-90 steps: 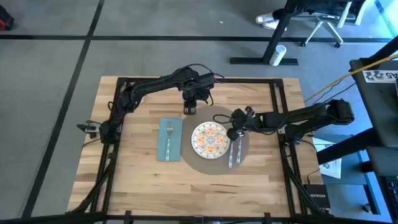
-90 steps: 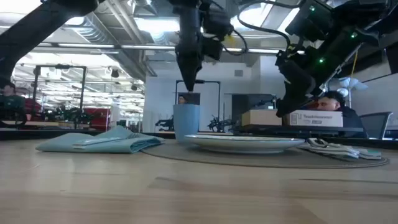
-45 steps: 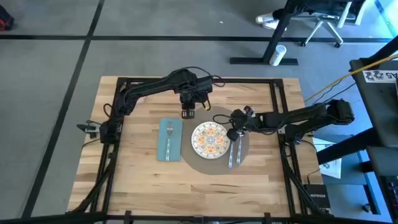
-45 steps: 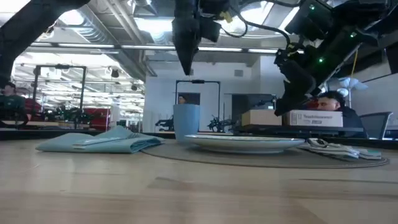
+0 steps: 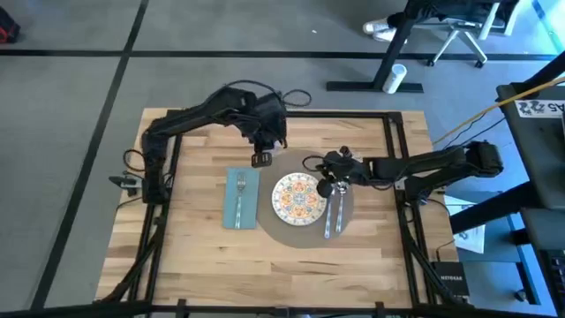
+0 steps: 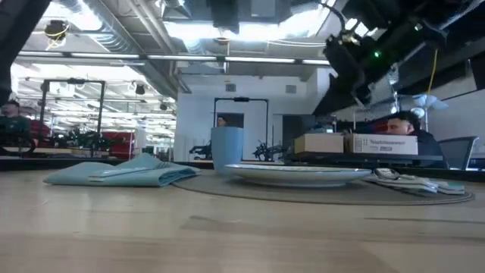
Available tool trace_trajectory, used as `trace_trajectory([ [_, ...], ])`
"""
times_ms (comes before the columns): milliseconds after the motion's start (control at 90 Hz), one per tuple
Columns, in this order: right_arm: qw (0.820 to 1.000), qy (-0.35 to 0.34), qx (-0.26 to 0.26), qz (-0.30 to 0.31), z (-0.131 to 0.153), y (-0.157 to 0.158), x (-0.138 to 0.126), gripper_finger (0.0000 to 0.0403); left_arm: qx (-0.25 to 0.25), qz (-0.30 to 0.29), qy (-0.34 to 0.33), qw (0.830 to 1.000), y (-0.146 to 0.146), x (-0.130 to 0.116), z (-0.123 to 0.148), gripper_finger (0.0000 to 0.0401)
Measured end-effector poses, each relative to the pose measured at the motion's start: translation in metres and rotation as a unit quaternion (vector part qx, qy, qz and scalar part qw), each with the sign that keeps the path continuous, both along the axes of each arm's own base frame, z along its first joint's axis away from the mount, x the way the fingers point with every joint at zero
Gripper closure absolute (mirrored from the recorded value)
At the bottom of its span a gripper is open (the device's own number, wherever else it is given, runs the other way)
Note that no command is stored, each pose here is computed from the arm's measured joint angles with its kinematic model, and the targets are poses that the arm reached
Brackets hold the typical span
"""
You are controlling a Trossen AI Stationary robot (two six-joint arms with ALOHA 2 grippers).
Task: Set table place
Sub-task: Move the blue cup to the top right of the table
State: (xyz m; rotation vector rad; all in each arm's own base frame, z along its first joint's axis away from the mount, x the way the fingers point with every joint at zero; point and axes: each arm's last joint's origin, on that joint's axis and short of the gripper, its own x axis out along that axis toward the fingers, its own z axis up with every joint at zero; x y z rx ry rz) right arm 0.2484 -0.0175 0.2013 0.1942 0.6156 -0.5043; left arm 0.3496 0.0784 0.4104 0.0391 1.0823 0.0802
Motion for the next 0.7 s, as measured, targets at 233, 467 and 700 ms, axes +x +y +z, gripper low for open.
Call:
trace_trajectory([
  [233, 0.998, -0.045, -0.044, -0.007, 0.04, -0.013, 0.016, 0.04, 0.011, -0.004, -0.06, 0.998, -0.009, -0.019, 0.027, 0.0401],
  [467, 0.995, -0.078, -0.049, 0.027, 0.069, -0.032, 0.024, 0.04, 0.015, -0.026, -0.083, 0.996, -0.022, -0.017, 0.032, 0.0401],
  [700, 0.995, -0.074, -0.037, 0.051, 0.067, -0.032, 0.023, 0.04, -0.008, -0.089, -0.16, 0.983, -0.032, 0.007, 0.02, 0.0401],
])
